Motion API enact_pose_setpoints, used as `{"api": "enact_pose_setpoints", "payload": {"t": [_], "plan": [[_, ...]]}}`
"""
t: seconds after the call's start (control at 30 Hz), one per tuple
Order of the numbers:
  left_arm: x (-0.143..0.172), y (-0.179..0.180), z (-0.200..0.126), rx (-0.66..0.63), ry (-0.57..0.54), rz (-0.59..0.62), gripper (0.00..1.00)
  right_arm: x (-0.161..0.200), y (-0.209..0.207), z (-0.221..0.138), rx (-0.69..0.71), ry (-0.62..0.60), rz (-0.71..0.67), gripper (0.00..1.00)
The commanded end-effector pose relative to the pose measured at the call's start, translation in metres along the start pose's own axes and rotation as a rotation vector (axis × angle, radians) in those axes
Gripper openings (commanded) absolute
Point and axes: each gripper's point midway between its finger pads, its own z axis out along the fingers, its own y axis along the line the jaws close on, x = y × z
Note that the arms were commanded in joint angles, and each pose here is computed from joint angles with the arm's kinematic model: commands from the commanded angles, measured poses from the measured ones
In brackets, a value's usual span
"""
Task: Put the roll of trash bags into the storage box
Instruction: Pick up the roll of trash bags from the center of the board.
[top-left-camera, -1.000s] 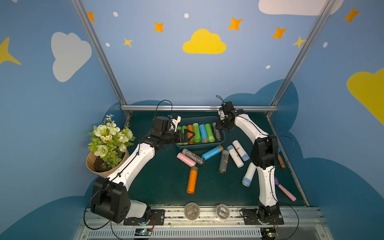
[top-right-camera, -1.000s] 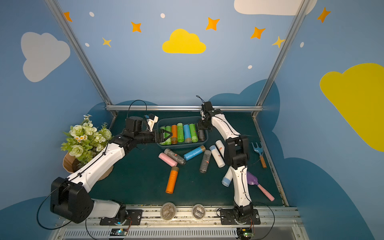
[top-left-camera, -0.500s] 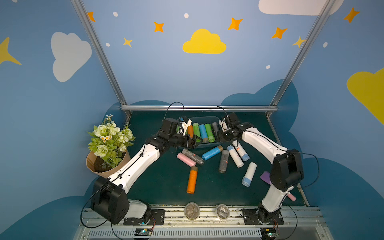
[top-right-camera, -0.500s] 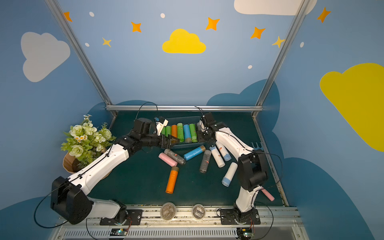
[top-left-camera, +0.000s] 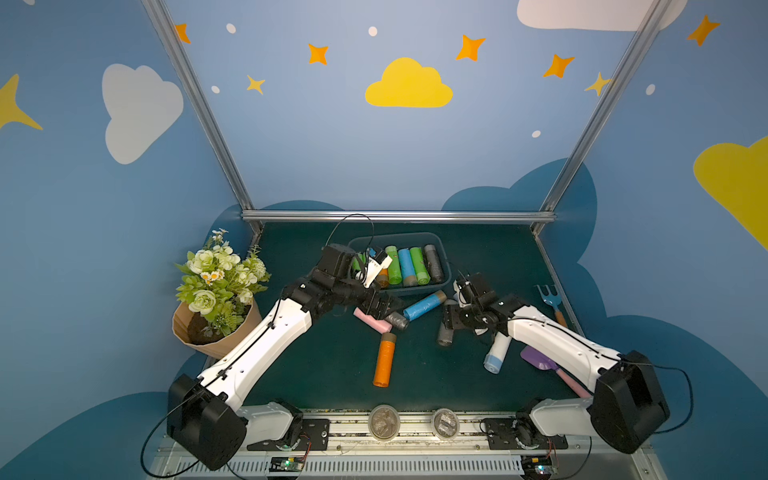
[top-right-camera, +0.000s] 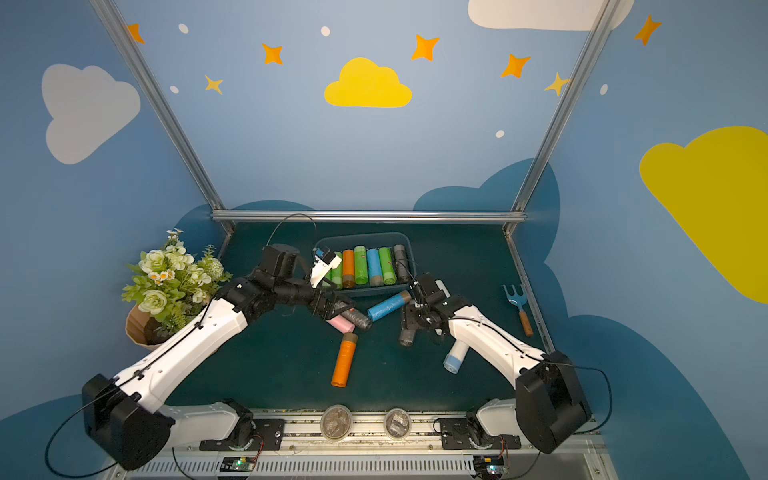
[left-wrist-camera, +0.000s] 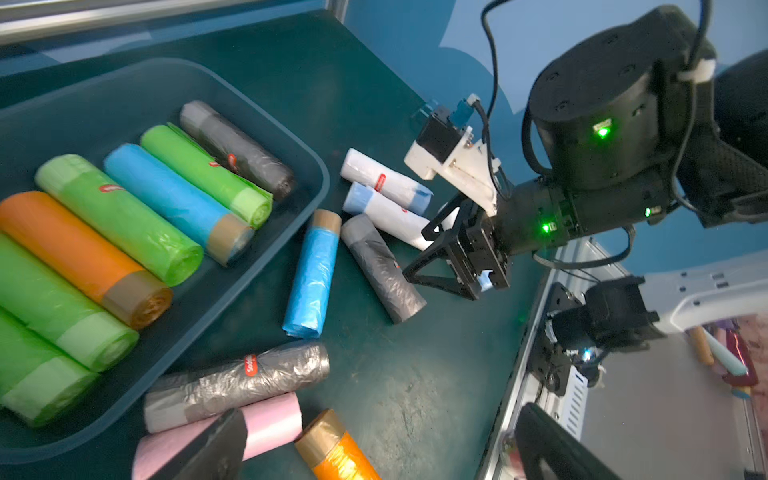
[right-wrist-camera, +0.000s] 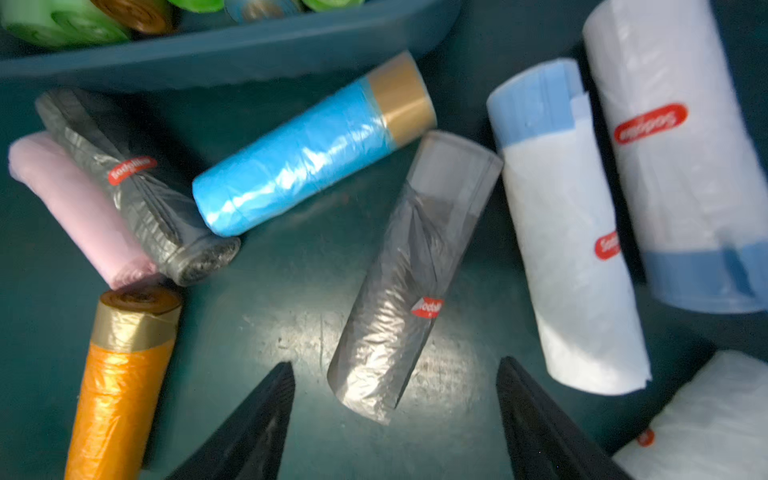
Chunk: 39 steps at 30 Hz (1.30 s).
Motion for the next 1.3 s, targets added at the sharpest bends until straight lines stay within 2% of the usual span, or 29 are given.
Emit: {"api": "enact_pose_setpoints", "payload": {"t": [0.0,0.2,0.57,0.83,1.0,1.27], "plan": [[0.011,-0.024,0.003,0.116,-0.049,0.179,1.00,0.002,0.000,-0.002,0.004,-0.043,0.041,0.77],[0.041,-0.041,0.016,0.159,0.027,0.314,1.00,0.011,0.004,0.006,-0.006,-0.036,0.059,0.78],[0.049,-0.049,0.023,0.196,0.074,0.309,1.00,0.005,0.002,0.039,0.069,0.014,0.076,0.75],[0.049,-0.051,0.024,0.198,0.085,0.300,1.00,0.003,0.000,0.060,0.092,0.041,0.088,0.64],[0.050,-0.054,0.024,0.207,0.088,0.300,1.00,0.004,-0.003,0.066,0.102,0.045,0.107,0.52],[0.052,-0.058,0.024,0.214,0.101,0.305,1.00,0.008,-0.012,0.070,0.131,0.061,0.132,0.42]]}}
